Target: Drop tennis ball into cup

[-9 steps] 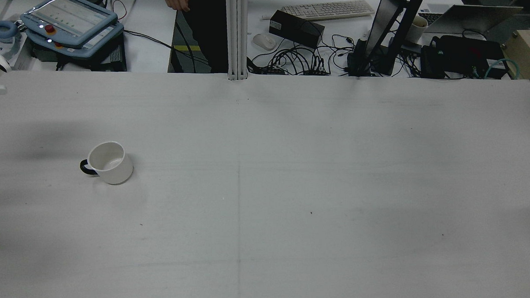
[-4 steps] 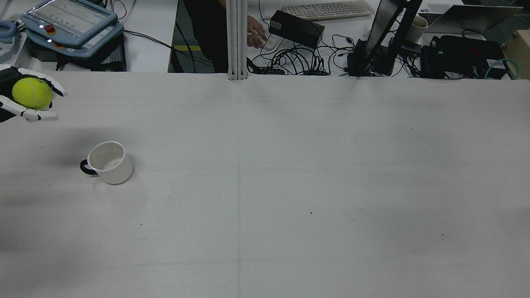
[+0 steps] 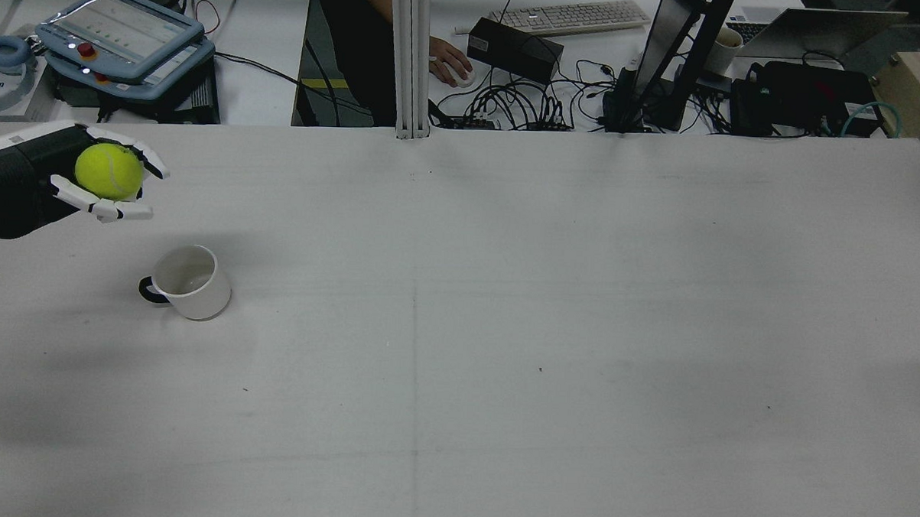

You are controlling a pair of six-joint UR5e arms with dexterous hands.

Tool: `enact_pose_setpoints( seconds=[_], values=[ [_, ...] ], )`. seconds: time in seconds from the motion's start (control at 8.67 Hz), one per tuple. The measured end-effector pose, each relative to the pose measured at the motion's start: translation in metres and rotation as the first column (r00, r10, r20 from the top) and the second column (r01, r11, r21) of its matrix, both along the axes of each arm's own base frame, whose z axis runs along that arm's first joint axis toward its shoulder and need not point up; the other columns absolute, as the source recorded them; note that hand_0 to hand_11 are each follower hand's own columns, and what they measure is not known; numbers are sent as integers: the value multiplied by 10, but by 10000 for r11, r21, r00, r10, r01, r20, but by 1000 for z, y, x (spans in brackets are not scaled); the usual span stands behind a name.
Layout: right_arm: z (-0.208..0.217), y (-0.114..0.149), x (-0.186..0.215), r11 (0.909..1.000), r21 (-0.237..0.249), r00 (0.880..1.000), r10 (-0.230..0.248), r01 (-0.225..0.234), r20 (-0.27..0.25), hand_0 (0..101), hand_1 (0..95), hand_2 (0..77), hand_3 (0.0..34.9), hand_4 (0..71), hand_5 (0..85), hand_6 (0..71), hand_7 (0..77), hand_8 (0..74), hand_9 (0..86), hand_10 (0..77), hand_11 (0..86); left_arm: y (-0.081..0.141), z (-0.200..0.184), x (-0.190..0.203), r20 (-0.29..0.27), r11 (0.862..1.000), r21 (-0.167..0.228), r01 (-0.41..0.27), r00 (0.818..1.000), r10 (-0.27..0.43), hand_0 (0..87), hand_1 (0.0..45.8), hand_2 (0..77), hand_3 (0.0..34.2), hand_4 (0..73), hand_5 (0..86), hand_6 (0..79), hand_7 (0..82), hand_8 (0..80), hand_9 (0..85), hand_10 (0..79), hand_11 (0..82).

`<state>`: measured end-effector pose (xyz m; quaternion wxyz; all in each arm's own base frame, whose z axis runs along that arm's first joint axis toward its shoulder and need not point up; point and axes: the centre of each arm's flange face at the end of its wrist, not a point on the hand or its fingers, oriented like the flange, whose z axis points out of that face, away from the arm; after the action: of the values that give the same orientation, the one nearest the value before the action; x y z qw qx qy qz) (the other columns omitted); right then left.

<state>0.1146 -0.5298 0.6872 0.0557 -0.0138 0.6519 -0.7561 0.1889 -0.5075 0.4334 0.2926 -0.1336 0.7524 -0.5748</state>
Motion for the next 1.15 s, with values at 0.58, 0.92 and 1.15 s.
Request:
enact_pose_setpoints(
  seconds=[0.58, 0.92, 1.15],
  values=[
    [0, 0, 0, 10000, -1, 10000, 3, -3, 0, 0, 5, 5, 0, 0, 0, 0, 0, 0, 0, 0, 5, 10, -3, 19, -22, 9999, -91, -93, 10000, 93, 775, 355, 229, 107, 638, 229, 338, 698, 644, 704, 589, 698],
    [0, 0, 0, 10000, 0, 10000, 3, -3, 0, 0, 5, 5, 0, 0, 0, 0, 0, 0, 0, 0, 5, 7, 4, 22, -4, 9999, -122, -94, 10000, 94, 797, 355, 229, 108, 638, 229, 338, 693, 644, 704, 589, 698],
    [0, 0, 0, 10000, 0, 10000, 3, -3, 0, 0, 5, 5, 0, 0, 0, 0, 0, 0, 0, 0, 5, 3, 11, 25, -6, 9999, -110, -113, 9999, 113, 797, 349, 229, 108, 638, 229, 338, 693, 644, 704, 589, 698]
  ],
)
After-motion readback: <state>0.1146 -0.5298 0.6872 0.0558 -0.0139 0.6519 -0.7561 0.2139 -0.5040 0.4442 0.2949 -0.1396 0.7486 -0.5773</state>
